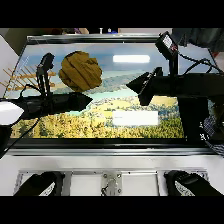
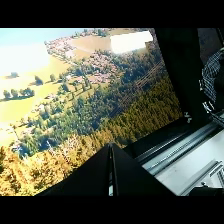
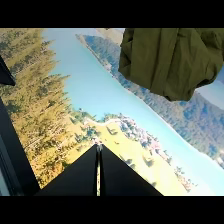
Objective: Fold the clothes and pants, and hang the long-sleeved shirts on hangers.
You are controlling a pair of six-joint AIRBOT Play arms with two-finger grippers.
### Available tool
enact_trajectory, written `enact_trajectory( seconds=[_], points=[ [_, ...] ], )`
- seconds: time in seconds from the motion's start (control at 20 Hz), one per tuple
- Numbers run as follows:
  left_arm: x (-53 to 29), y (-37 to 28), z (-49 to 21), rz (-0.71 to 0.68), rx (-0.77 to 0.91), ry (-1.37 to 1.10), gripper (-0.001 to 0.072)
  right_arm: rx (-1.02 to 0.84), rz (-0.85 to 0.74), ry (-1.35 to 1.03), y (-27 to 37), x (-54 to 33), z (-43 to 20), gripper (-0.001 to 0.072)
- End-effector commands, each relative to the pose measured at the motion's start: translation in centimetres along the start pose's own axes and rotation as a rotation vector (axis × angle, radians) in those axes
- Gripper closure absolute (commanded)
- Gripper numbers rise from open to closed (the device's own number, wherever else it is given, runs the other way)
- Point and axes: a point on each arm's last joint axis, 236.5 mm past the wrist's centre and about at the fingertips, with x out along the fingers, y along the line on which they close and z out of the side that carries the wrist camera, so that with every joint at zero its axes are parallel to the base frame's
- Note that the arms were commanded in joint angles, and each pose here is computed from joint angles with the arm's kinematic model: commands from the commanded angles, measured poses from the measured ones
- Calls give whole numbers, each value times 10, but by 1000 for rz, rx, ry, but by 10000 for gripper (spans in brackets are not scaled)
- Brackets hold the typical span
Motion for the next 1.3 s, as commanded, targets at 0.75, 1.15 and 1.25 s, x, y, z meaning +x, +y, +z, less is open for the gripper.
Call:
enact_trajectory(
  seconds=[0.75,1.15,1.25],
  points=[
    [-1,-1,21,-2,3,-87,637,0,1,0,0,0,0,687],
    [29,172,105,390,-41,-219,-4,0,1,0,0,0,0,687],
    [53,234,112,452,-127,-166,-4,0,1,0,0,0,0,687]
  ],
)
